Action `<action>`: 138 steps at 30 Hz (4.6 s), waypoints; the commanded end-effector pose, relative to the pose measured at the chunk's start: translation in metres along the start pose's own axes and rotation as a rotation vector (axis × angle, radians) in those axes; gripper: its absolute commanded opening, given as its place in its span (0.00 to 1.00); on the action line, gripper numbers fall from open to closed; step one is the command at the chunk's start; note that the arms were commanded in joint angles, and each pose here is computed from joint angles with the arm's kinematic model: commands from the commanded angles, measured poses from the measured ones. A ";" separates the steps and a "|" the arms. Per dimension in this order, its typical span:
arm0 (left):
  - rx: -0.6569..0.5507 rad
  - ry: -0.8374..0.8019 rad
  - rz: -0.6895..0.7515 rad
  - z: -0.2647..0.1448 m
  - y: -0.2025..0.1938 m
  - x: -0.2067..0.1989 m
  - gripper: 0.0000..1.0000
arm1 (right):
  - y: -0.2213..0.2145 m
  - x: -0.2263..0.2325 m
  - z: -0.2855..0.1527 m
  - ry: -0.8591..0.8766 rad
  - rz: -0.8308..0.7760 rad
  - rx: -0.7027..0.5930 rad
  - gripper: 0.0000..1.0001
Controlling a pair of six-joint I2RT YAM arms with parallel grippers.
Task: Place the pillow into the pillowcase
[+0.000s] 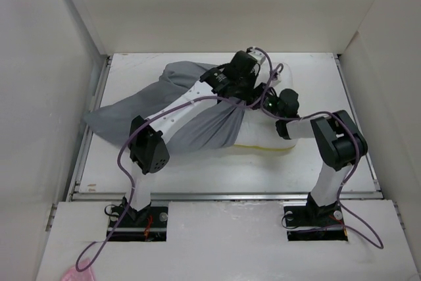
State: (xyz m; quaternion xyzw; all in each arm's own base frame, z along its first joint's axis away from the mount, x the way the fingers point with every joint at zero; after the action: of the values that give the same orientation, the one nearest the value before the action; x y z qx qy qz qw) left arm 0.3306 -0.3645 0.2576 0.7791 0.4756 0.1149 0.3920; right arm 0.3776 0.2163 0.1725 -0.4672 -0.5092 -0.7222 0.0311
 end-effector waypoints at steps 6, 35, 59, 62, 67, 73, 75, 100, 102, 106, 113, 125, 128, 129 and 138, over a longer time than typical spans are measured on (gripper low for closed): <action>-0.304 -0.386 0.056 -0.074 0.082 -0.056 0.00 | 0.068 0.114 -0.050 0.367 -0.216 -0.425 0.00; -0.150 -0.252 -0.012 -0.042 0.038 -0.016 1.00 | 0.089 0.009 -0.064 -0.631 -0.145 -0.380 0.74; 0.059 0.121 -0.360 -0.004 -0.157 0.099 0.99 | 0.059 -0.009 -0.098 -0.864 -0.296 0.018 1.00; 0.059 0.157 -0.336 0.024 -0.127 0.127 0.92 | 0.060 0.001 -0.102 -0.803 -0.356 0.025 1.00; -0.016 0.183 -0.331 0.034 -0.061 0.183 0.94 | 0.064 0.017 -0.107 -0.714 -0.462 0.041 1.00; -0.144 0.184 -0.263 -0.007 -0.012 0.184 0.98 | 0.057 0.007 -0.111 -0.775 -0.501 0.219 1.00; -0.163 0.192 -0.239 -0.020 -0.015 0.184 1.00 | 0.046 0.005 -0.113 -0.799 -0.517 0.315 1.00; -0.201 0.065 -0.180 0.045 -0.097 0.106 0.91 | -0.023 -0.010 -0.065 -0.720 -0.588 0.662 0.01; -0.187 0.055 -0.154 0.051 -0.094 0.098 0.86 | -0.024 -0.002 -0.061 -0.658 -0.571 0.660 0.00; -0.155 0.107 -0.143 0.058 -0.109 0.098 0.82 | -0.011 0.007 -0.055 -0.616 -0.573 0.610 0.00; -0.227 0.246 -0.181 0.050 -0.099 0.109 0.56 | 0.004 0.024 -0.049 -0.566 -0.546 0.553 0.00; -0.207 0.203 -0.148 0.073 -0.088 0.098 0.48 | 0.011 0.047 -0.041 -0.443 -0.516 0.495 0.00; -0.216 0.203 -0.135 0.070 -0.086 0.094 0.52 | 0.018 0.053 -0.034 -0.427 -0.506 0.468 0.00; -0.206 0.198 -0.127 0.067 -0.090 0.090 0.54 | 0.019 0.052 -0.032 -0.427 -0.506 0.468 0.00; -0.222 0.306 -0.130 0.075 -0.087 0.102 0.39 | 0.022 0.069 -0.032 -0.352 -0.485 0.449 0.00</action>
State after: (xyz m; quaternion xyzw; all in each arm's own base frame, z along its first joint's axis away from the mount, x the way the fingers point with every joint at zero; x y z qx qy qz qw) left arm 0.3550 -0.2851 0.1040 0.6920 0.5668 0.2367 0.3792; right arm 0.3226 0.1877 0.1743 -0.4876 -0.7783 -0.3752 -0.1250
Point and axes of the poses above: each gripper's point midway between its finger pads, its own z axis out along the fingers, its own x axis along the line the jaws close on, y = z × x, the point moved 6 cm from there along -z, back along the fingers, and after that the axes turned 2 degrees about -z, right-handed, at the moved point
